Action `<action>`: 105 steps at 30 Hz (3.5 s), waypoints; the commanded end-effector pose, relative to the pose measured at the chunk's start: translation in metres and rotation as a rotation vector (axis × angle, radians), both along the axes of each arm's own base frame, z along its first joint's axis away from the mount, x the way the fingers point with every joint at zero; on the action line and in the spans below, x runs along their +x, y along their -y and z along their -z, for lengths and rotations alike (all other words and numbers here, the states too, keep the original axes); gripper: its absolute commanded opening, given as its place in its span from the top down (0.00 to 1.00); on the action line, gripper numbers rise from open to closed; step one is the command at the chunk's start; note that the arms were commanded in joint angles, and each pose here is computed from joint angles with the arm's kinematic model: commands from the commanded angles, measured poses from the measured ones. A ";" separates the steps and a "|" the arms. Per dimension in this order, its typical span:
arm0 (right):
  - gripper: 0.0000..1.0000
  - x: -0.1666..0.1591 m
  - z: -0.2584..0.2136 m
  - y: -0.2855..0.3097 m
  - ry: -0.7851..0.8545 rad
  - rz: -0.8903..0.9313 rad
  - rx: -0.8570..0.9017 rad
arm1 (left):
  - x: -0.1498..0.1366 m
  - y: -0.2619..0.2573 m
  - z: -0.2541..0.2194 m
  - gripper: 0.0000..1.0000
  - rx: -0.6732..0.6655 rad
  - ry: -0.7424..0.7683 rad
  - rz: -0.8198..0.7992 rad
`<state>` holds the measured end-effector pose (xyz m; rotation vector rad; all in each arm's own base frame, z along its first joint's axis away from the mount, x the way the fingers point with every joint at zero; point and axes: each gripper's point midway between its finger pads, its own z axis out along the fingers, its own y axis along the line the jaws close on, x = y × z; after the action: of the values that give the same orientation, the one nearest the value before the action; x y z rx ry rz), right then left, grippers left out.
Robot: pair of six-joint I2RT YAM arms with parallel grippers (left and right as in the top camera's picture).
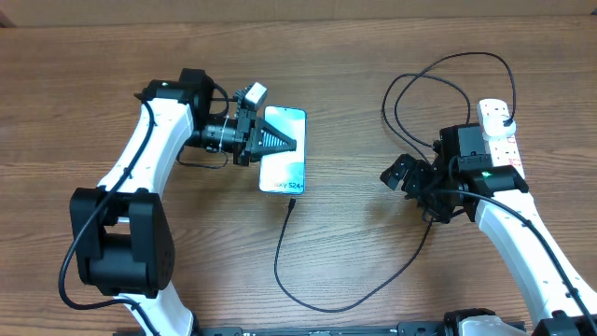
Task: Plug charger to phone and switch on socket
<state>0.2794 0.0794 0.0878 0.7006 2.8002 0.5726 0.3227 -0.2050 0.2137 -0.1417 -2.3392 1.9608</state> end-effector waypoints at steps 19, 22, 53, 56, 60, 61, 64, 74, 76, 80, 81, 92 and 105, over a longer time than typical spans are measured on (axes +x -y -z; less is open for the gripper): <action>0.00 0.028 -0.016 -0.010 0.073 0.129 0.114 | -0.006 0.002 -0.010 0.96 -0.011 -0.017 0.011; 0.00 0.035 -0.023 -0.018 0.093 0.147 0.171 | -0.006 0.002 -0.010 0.96 -0.011 -0.018 0.011; 0.17 -0.018 -0.023 -0.152 0.174 -0.245 0.101 | 0.045 -0.074 0.023 0.96 0.181 -0.002 -0.212; 0.17 -0.021 -0.019 -0.168 0.189 -0.243 0.093 | 0.051 -0.090 0.026 0.96 0.196 0.002 -0.254; 0.18 -0.025 -0.004 -0.185 0.207 -0.239 0.040 | 0.056 -0.111 0.034 0.96 0.251 -0.001 -0.301; 0.19 -0.025 0.001 -0.191 0.220 -0.250 0.025 | 0.056 -0.115 0.037 0.96 0.268 -0.003 -0.306; 0.25 -0.028 0.013 -0.209 0.248 -0.287 0.006 | 0.053 -0.120 0.049 0.96 0.343 -0.020 -0.302; 0.38 -0.021 0.063 -0.231 0.282 -0.304 -0.074 | 0.043 -0.103 0.056 0.96 0.395 -0.026 -0.238; 0.41 -0.019 0.075 -0.231 0.276 -0.301 -0.089 | 0.042 -0.099 0.057 0.96 0.396 -0.021 -0.229; 0.46 -0.019 0.088 -0.225 0.249 -0.265 -0.123 | 0.040 -0.094 0.059 0.96 0.414 -0.017 -0.210; 0.49 -0.019 0.089 -0.223 0.250 -0.260 -0.129 | 0.040 -0.094 0.059 0.96 0.414 -0.017 -0.209; 0.77 -0.036 0.088 -0.201 0.138 -0.242 -0.199 | 0.040 -0.094 0.059 0.96 0.414 -0.018 -0.210; 0.78 -0.056 0.075 -0.170 -0.080 -0.244 -0.307 | 0.040 -0.094 0.059 0.96 0.414 -0.018 -0.210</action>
<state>0.2196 0.2398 0.0069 0.2965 2.9490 0.0621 0.3572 -0.1081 0.1448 0.1781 -2.7743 1.4489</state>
